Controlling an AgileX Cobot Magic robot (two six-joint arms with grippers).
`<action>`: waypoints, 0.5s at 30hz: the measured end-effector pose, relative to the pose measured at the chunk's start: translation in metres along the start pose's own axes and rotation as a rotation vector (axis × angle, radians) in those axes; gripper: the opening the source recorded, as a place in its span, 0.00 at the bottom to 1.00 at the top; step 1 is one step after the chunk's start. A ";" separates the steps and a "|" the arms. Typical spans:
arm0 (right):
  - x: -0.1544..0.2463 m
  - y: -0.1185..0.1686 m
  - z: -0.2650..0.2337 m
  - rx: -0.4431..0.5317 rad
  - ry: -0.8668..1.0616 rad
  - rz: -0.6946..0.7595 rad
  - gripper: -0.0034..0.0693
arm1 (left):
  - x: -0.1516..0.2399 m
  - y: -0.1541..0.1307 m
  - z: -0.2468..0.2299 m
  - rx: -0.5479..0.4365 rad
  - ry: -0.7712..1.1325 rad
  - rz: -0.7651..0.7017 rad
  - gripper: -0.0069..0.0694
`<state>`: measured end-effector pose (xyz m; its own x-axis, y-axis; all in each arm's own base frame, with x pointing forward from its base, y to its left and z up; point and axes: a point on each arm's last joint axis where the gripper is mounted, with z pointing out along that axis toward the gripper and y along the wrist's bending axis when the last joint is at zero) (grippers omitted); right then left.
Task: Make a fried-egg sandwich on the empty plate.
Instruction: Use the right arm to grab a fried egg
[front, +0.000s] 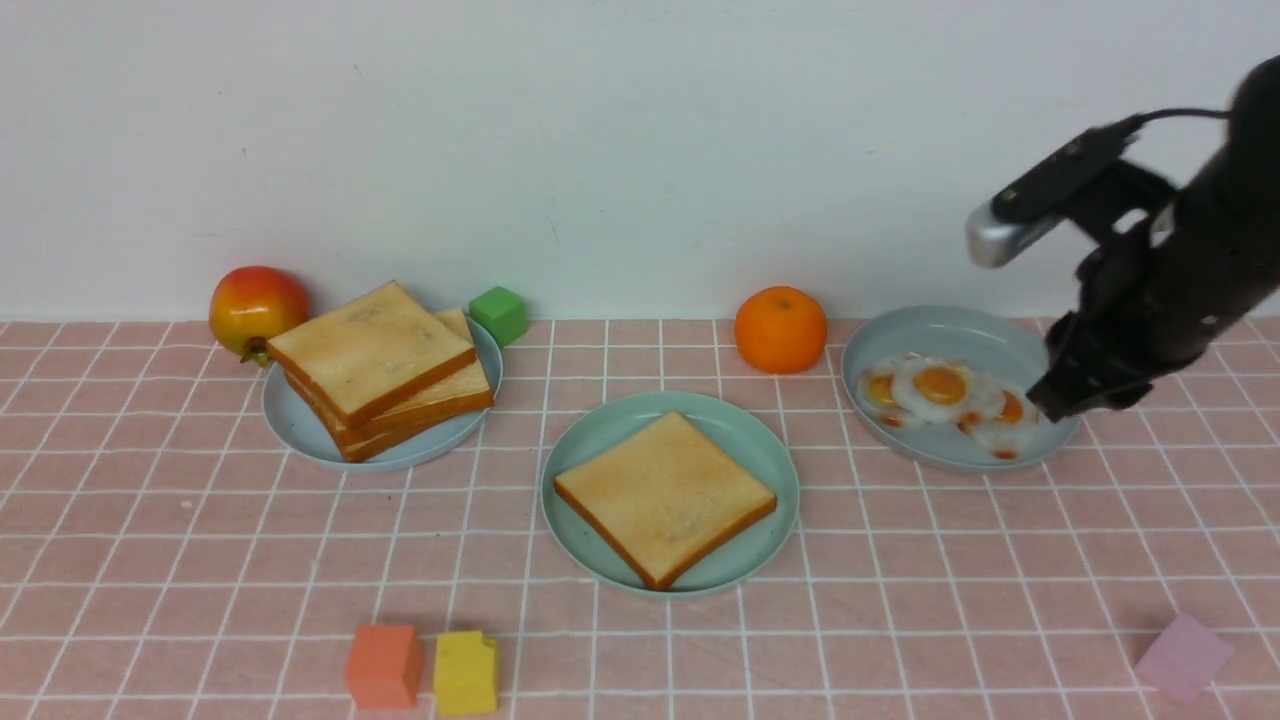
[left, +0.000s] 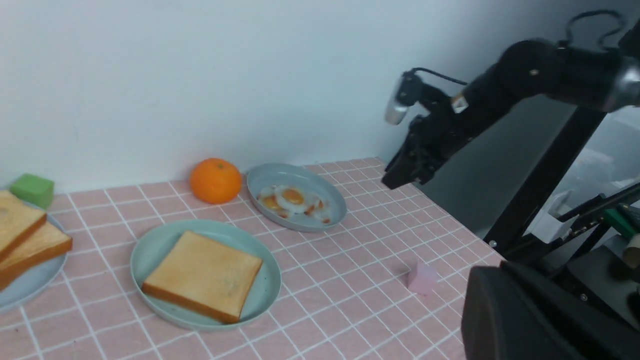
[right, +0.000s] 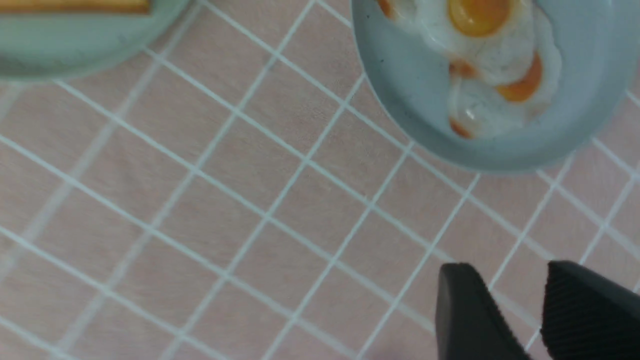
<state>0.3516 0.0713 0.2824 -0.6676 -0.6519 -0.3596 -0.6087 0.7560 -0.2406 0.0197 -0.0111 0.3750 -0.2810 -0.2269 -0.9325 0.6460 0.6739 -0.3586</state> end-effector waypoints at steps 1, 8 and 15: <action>-0.002 -0.001 0.011 -0.005 0.009 -0.054 0.46 | 0.000 -0.001 0.002 -0.001 0.006 -0.002 0.07; -0.006 -0.011 0.071 0.062 0.030 -0.318 0.81 | 0.000 -0.007 0.038 0.008 0.086 -0.042 0.07; -0.015 -0.017 0.105 0.133 -0.029 -0.352 0.94 | 0.011 -0.009 0.071 -0.020 0.205 -0.071 0.07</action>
<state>0.4173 0.0738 0.1968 -0.4139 -0.8728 -0.2589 -0.7363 0.4881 -0.4686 0.0617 -0.0696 0.3650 -0.4651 -0.1276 -0.8760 0.6058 0.6757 -0.4201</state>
